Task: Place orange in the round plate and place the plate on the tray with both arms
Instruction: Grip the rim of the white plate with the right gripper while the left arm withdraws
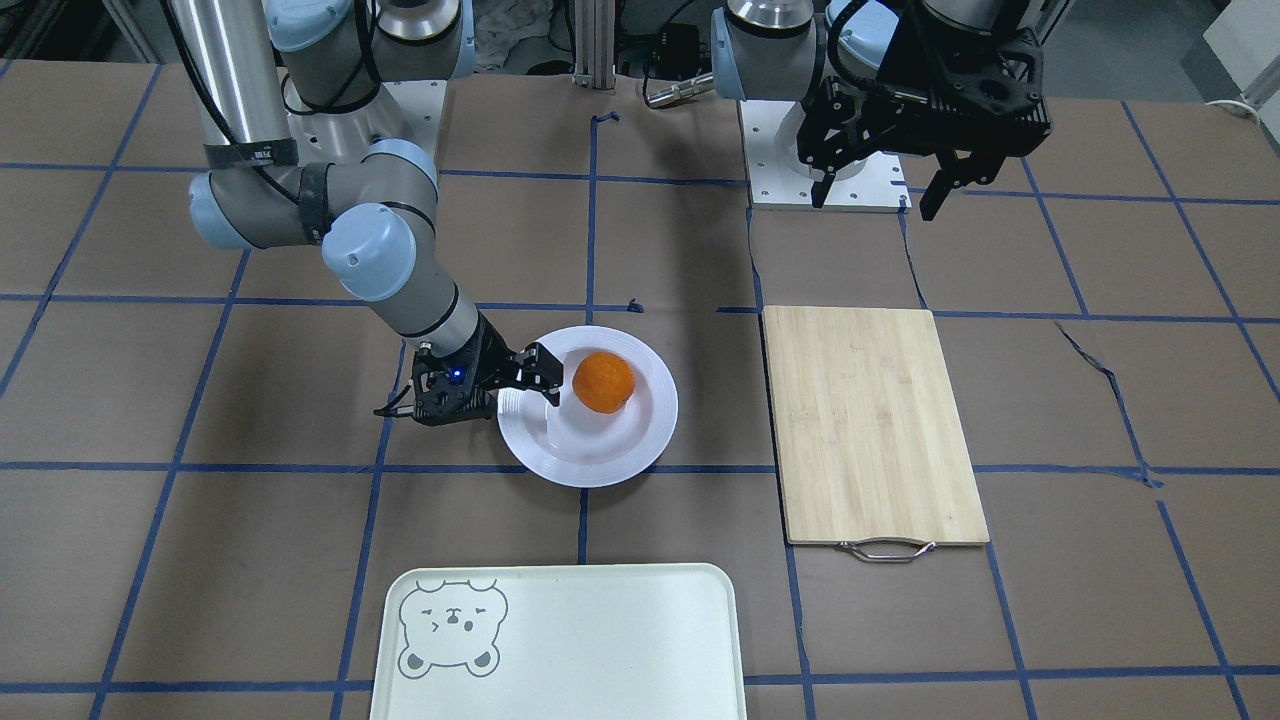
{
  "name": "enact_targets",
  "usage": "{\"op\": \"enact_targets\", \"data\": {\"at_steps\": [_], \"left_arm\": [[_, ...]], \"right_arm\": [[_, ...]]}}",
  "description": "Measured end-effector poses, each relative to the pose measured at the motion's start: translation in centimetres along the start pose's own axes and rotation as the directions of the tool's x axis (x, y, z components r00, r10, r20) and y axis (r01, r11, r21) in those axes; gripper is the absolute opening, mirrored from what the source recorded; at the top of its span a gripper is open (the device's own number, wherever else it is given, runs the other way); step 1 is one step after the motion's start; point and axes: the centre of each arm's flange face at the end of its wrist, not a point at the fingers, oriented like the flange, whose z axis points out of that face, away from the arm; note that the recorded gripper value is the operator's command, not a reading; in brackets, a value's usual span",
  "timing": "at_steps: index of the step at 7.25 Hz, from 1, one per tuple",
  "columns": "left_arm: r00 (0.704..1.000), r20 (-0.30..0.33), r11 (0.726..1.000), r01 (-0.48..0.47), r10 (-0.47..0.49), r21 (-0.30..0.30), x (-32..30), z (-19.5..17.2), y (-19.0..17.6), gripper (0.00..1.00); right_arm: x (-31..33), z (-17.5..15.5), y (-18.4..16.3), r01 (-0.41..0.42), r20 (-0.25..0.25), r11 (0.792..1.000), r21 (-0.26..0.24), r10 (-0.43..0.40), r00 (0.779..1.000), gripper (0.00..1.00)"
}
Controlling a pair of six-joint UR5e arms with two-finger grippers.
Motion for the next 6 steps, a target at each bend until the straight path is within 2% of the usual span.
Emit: {"op": "enact_targets", "data": {"at_steps": [1,3,4,5,6], "left_arm": [[1.0,0.002,1.0,0.002,-0.002,0.001,-0.09,-0.01,-0.02,1.0],[1.0,0.005,1.0,0.003,-0.003,0.004,-0.18,-0.04,-0.06,1.0],[1.0,0.005,1.0,0.003,-0.003,0.004,-0.21,-0.05,-0.07,1.0],[1.0,0.007,1.0,0.003,-0.003,0.006,-0.24,-0.11,-0.08,1.0],[1.0,0.009,1.0,0.004,-0.004,0.006,-0.29,-0.14,-0.09,1.0]], "right_arm": [[0.12,0.37,0.17,0.0,0.005,1.0,0.0,0.0,1.0,0.84],[0.18,0.77,0.31,-0.012,0.011,1.0,-0.007,0.012,1.0,0.44],[0.21,0.89,0.36,-0.021,0.01,1.0,-0.011,0.021,1.0,0.29],[0.23,0.94,0.39,-0.026,0.01,1.0,-0.015,0.027,1.0,0.17],[0.22,0.93,0.35,-0.034,0.009,0.999,-0.015,0.034,0.999,0.1]]}}
